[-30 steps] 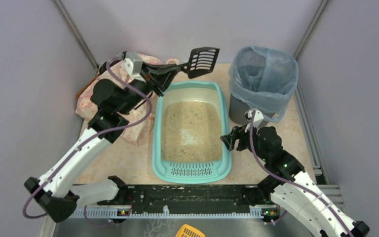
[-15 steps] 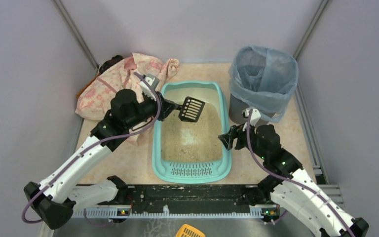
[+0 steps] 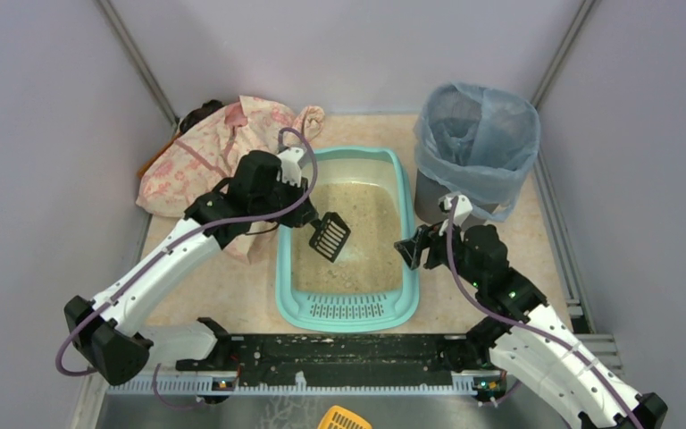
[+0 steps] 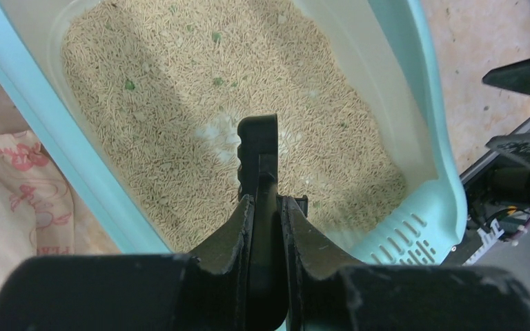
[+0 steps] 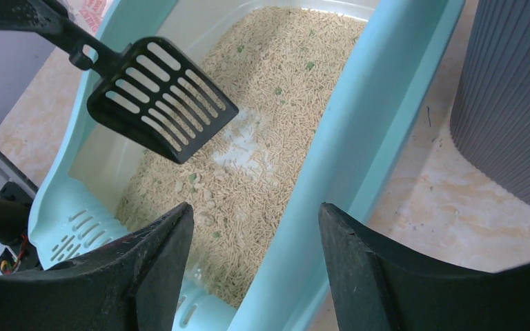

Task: Clean the litter box

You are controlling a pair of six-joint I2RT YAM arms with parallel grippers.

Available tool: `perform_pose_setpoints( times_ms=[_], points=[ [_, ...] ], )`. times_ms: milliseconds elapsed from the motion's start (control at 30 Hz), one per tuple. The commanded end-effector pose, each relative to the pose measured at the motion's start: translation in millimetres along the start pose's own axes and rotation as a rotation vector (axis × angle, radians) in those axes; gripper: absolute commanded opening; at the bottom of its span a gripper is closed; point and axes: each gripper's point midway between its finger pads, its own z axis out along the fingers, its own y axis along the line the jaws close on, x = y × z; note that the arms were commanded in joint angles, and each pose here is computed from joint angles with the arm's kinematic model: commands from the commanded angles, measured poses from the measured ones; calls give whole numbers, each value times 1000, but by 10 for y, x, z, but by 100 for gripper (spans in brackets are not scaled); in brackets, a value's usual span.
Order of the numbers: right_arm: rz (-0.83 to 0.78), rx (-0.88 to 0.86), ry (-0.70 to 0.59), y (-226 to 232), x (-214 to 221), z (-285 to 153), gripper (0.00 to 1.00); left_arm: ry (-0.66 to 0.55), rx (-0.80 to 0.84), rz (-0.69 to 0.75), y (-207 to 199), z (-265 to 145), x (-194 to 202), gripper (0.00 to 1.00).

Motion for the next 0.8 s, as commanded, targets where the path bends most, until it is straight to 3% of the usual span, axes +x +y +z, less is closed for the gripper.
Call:
perform_pose_setpoints(
  times_ms=[0, 333, 767],
  points=[
    [-16, -22, -71, 49, -174, 18, 67, 48, 13, 89, 23, -22, 102, 0],
    [-20, -24, -67, 42, -149, 40, 67, 229, -11, 182, 175, 199, 389, 0],
    [-18, -11, -68, 27, -163, 22, 67, 368, 210, 55, -156, 368, 813, 0]
  ],
)
